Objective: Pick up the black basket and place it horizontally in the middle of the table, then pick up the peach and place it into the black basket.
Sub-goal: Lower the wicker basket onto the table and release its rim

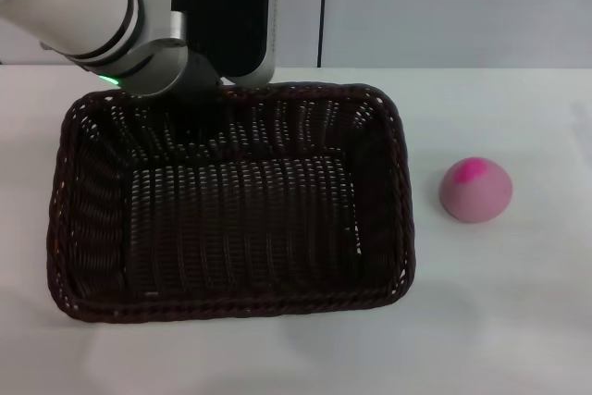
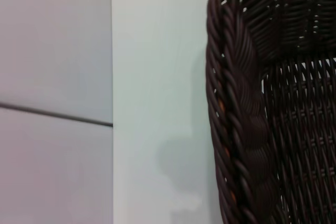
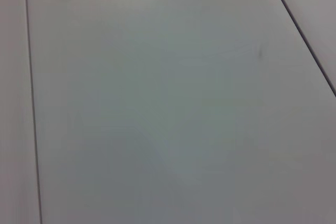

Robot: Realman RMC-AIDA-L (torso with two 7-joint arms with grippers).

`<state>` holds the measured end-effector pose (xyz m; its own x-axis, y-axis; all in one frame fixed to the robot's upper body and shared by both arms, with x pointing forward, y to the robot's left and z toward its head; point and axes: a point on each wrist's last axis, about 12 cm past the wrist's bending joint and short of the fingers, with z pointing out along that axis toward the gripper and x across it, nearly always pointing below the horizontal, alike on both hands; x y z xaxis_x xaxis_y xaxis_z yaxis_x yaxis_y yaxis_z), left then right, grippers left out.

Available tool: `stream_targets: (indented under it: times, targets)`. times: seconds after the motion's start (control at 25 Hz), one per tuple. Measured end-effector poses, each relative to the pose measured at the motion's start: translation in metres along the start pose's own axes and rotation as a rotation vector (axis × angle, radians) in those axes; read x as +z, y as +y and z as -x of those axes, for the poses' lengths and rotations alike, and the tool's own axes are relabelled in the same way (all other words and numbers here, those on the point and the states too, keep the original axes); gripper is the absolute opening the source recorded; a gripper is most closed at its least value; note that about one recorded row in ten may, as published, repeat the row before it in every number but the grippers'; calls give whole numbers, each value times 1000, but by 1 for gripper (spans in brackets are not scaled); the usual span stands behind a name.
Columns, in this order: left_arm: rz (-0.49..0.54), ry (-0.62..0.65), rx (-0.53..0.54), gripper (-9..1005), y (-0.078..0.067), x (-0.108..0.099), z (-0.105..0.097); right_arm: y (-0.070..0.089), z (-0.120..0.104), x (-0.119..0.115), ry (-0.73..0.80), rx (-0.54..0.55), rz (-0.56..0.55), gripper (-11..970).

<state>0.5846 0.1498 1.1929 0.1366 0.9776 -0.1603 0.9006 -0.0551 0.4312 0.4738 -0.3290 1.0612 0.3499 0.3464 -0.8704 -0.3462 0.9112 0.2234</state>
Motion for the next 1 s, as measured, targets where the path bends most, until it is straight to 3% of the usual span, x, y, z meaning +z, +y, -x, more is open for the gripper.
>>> stream_targets:
  times: [0.64, 1.0]
  targets:
    - [36, 16, 13, 294, -10, 7, 0, -1, -1, -1, 7, -6, -6, 635]
    - [94, 9, 95, 294, -9, 9, 13, -1, -2, 0, 15, -5, -9, 634]
